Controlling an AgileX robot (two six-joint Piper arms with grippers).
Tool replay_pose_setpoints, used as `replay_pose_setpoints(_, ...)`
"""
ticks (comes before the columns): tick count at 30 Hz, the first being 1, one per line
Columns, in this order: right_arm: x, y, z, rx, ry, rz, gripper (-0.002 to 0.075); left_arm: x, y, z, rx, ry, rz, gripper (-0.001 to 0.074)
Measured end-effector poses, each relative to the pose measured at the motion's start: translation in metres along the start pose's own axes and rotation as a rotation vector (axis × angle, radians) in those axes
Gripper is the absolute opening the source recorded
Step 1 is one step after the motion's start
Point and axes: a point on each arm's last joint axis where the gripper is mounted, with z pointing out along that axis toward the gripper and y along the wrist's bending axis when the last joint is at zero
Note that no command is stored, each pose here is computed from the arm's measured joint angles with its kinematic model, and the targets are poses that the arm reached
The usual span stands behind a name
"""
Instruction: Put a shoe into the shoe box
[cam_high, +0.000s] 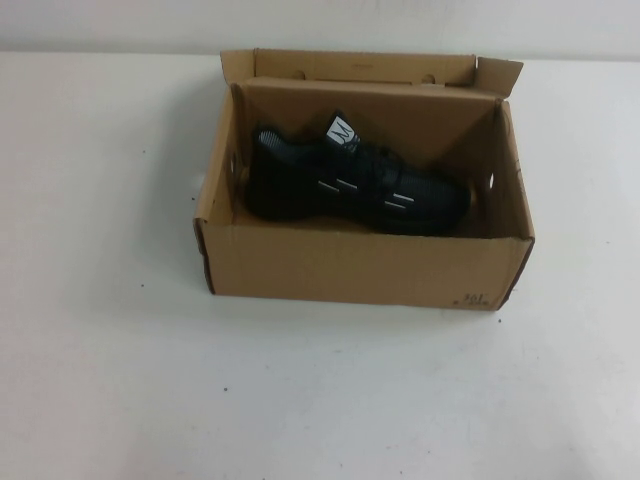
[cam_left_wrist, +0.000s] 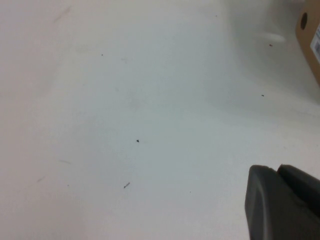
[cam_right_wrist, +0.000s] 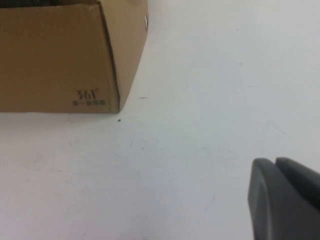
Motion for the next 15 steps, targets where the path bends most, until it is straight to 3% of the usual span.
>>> replay_pose_setpoints(15,0.0001,0.0002,0.0000,-0.002,0.001,0.005,-0.0017,0.0000,0.0001,0.0000,-0.001,0.000,0.002,0.0001)
